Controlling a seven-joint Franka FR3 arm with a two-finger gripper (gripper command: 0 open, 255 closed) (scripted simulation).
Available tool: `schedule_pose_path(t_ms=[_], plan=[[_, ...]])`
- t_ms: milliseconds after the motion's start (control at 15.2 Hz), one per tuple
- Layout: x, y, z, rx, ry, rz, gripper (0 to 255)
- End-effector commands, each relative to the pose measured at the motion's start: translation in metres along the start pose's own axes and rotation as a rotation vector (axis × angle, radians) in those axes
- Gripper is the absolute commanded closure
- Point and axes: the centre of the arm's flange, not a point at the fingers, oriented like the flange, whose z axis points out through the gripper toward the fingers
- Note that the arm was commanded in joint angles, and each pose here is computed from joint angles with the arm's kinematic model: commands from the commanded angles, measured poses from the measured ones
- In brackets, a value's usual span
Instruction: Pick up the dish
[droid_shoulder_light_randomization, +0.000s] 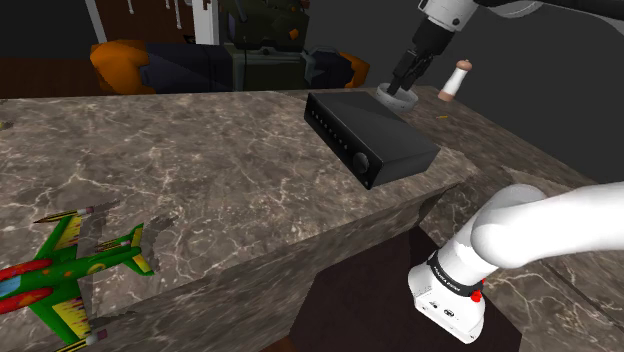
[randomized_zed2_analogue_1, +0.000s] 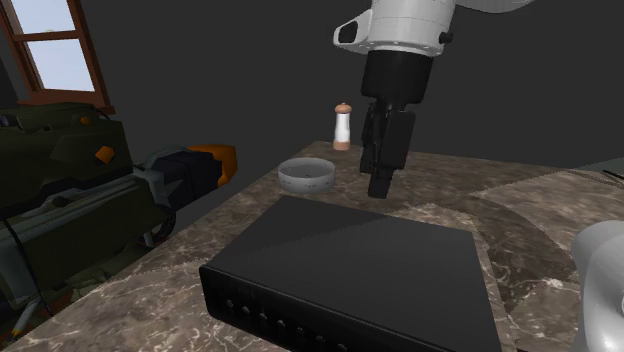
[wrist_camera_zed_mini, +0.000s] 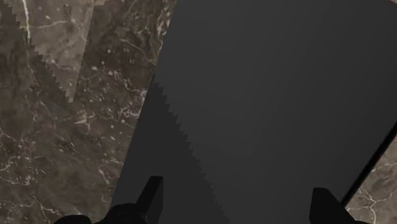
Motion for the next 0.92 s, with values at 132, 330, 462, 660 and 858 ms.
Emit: schedule_pose_path(t_ms=[132, 330, 462, 660, 858], plan=[[0.018, 0.049, 0.017, -0.020, -0.018, -0.007, 0], [0.033, 0.082, 0.028, -0.034, -0.031, -0.012, 0], [0.043, 0.105, 0.035, -0.044, -0.039, -0.015, 0], [0.058, 0.138, 0.046, -0.058, -0.052, -0.019, 0], [0.074, 0.172, 0.056, -0.072, -0.066, -0.024, 0]])
